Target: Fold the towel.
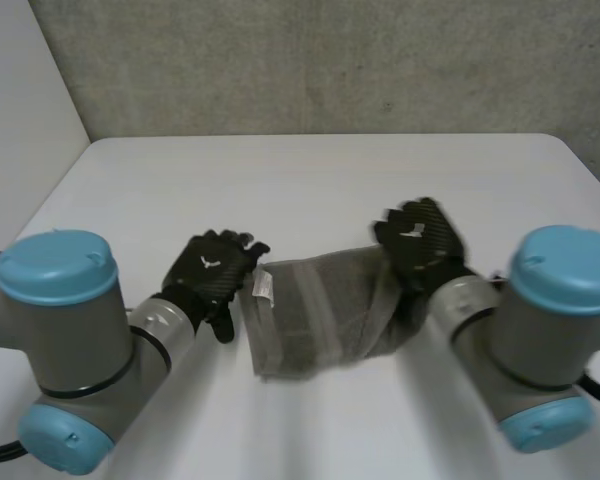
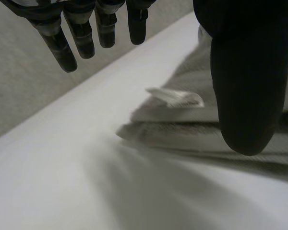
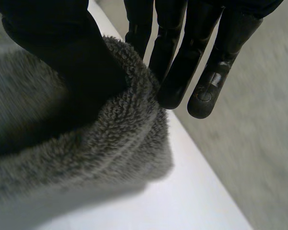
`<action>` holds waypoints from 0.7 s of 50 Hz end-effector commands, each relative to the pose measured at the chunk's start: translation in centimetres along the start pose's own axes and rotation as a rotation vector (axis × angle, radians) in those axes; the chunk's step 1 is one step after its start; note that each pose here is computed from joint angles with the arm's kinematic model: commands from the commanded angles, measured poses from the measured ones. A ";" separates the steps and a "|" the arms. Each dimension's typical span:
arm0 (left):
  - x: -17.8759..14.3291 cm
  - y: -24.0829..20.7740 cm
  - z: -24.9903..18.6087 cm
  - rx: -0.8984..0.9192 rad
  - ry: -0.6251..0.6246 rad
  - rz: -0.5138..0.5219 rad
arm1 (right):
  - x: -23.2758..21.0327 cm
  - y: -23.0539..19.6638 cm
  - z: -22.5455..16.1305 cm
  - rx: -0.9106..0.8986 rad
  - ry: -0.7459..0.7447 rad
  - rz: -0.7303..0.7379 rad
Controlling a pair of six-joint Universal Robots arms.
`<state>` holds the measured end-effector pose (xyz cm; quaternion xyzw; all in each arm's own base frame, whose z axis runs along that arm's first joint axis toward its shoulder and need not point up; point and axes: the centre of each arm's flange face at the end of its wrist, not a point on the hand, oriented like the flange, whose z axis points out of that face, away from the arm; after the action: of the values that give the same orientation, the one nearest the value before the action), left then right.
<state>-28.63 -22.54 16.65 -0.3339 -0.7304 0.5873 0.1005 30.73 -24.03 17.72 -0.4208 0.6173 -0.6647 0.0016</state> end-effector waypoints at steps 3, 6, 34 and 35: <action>-5.7 -3.2 -1.6 0.077 -0.212 -0.021 | -10.6 -4.9 -2.1 0.153 -0.243 -0.117; -7.5 -4.0 -2.1 0.104 -0.266 -0.035 | -13.2 -4.2 -2.9 0.147 -0.314 -0.151; 0.2 -6.6 2.0 0.221 0.014 -0.204 | 3.5 -1.1 -2.0 -0.047 -0.143 0.602; 0.2 -6.6 2.0 0.221 0.014 -0.205 | 3.5 -1.0 -2.0 -0.047 -0.143 0.602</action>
<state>-29.40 -25.43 22.96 -0.2511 -0.6876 0.6651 0.1475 30.76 -21.80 21.11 -0.3198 0.6763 -0.6380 0.1826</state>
